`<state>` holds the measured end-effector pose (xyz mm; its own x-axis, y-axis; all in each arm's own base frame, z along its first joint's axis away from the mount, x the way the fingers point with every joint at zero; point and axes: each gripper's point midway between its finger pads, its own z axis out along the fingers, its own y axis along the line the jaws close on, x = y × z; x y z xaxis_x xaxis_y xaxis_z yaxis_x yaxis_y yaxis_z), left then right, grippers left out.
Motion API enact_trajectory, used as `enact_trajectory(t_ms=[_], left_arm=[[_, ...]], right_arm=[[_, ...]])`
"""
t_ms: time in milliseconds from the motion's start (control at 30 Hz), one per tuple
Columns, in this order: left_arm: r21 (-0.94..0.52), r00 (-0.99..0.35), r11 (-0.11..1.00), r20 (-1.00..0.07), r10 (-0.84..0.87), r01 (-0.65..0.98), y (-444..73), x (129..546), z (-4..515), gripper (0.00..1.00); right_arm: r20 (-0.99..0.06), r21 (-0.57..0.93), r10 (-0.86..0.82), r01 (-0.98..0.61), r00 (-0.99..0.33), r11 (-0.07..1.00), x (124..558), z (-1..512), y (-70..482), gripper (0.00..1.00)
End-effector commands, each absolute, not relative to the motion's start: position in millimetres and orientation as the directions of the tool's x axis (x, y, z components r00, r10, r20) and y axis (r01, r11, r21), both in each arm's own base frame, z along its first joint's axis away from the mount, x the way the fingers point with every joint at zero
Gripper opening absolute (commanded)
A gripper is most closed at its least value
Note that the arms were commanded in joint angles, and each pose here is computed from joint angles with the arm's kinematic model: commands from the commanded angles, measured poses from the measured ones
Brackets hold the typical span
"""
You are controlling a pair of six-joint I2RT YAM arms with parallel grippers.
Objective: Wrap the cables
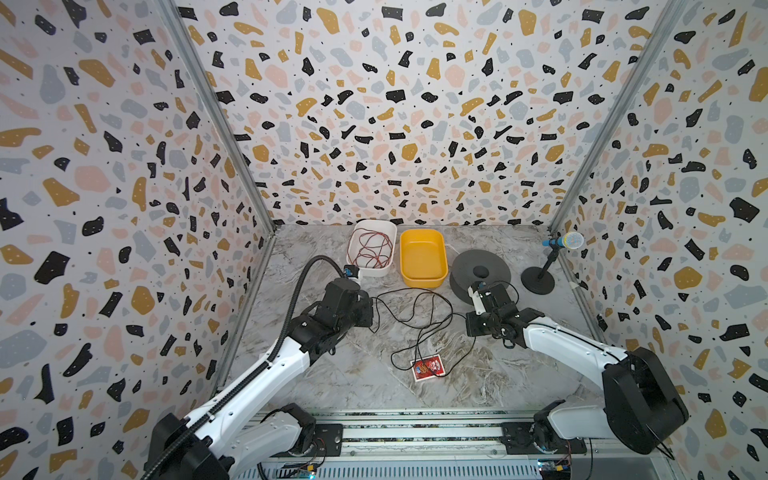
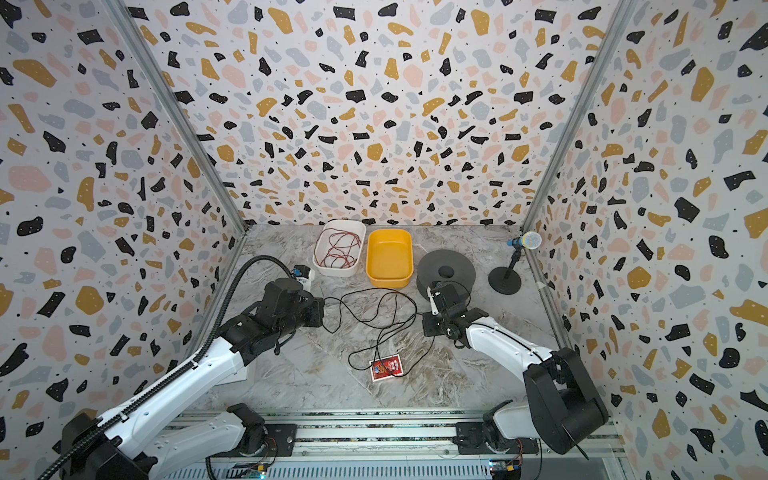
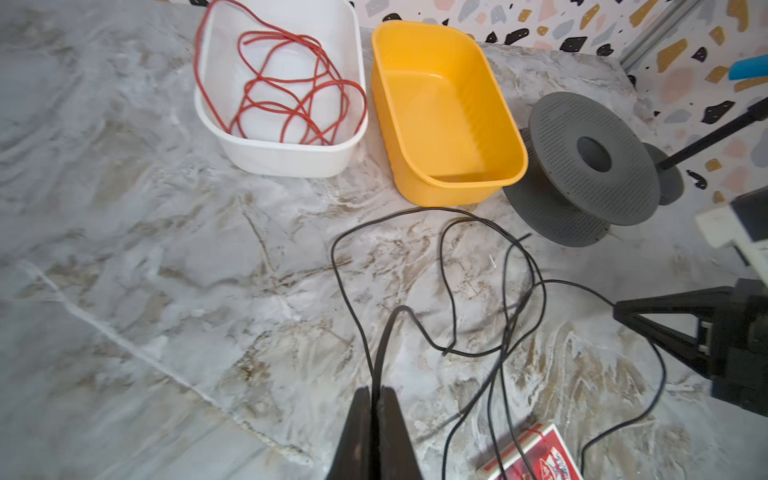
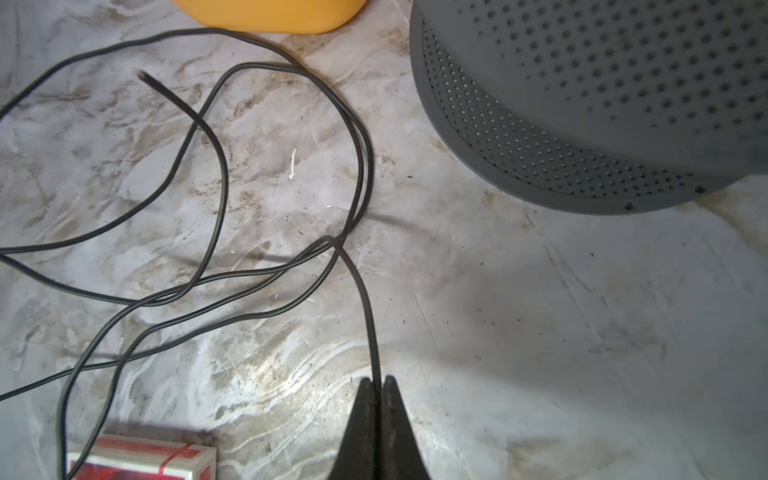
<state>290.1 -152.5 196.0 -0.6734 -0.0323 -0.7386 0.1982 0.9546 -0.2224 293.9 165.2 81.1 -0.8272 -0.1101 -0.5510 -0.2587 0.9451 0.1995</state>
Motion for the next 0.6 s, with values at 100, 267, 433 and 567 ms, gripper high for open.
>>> enact_trajectory(t_ms=[100,267,433,567], left_arm=[[-0.051,-0.649,0.99,-0.759,0.047,0.131,-112.4,293.2,220.9,0.0],[0.019,-0.628,0.999,-0.777,0.039,0.038,-80.9,297.6,243.8,0.0],[0.085,-0.596,0.993,-0.802,0.02,-0.08,-45.1,301.5,266.8,0.0],[0.12,-0.588,0.986,-0.808,0.029,-0.116,-34.5,298.2,274.3,0.0]], right_arm=[[-0.66,0.197,0.018,-0.15,-0.751,0.969,309.2,125.0,133.6,0.0],[-0.684,0.201,0.112,-0.039,-0.721,0.979,313.4,140.6,95.7,0.0],[-0.709,0.295,0.269,0.072,-0.651,0.953,316.0,156.2,50.4,0.0],[-0.717,0.3,0.313,0.13,-0.623,0.945,317.1,161.6,27.8,0.0]])
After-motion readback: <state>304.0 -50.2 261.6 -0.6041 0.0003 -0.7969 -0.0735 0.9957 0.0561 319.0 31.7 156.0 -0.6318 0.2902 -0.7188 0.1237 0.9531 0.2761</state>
